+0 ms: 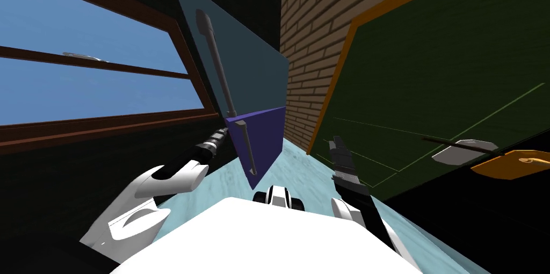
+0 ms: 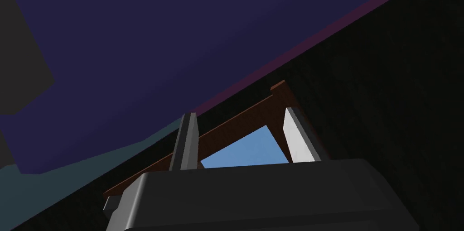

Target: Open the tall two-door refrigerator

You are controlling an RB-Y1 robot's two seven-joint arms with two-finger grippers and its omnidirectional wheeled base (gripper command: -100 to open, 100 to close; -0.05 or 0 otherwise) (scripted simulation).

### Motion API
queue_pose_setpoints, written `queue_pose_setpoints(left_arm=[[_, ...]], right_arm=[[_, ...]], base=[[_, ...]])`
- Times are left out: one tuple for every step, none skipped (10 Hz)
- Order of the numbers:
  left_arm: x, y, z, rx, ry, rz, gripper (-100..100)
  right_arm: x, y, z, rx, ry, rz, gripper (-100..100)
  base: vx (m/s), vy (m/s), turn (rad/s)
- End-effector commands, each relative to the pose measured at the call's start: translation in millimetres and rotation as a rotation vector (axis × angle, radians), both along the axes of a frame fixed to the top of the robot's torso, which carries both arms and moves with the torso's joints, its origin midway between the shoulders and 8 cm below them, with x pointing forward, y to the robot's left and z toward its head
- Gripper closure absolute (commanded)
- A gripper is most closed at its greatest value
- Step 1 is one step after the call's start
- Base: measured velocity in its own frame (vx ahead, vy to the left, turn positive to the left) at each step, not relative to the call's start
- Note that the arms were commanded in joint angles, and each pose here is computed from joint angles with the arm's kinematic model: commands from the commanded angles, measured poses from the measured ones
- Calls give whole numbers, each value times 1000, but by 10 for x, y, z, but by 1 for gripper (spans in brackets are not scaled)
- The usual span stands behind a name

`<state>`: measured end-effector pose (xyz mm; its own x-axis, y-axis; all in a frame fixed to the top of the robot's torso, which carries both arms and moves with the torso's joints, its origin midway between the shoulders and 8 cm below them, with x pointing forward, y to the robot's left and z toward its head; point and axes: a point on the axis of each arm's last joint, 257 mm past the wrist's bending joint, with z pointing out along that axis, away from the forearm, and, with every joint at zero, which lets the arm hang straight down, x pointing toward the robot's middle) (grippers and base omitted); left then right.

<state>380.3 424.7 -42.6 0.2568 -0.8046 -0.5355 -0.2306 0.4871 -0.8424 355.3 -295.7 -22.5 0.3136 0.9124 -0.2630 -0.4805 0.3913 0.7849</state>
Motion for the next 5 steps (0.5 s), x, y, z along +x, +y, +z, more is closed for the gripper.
queue_pose_setpoints(left_arm=[[-72,123,8,-2,-3,41,100],[-72,123,8,-2,-3,41,100],[-111,183,11,-3,-4,62,100],[-151,244,14,-4,-5,83,100],[-192,303,17,-5,-6,104,100]], right_arm=[[0,0,0,0,0,0,0],[0,1,0,1,0,0,0],[0,1,0,0,0,0,0],[0,1,0,1,0,0,0],[1,2,1,1,0,0,0]], base=[[43,-259,181],[24,-250,83],[-19,-267,115],[-59,-355,124],[-68,-431,139]])
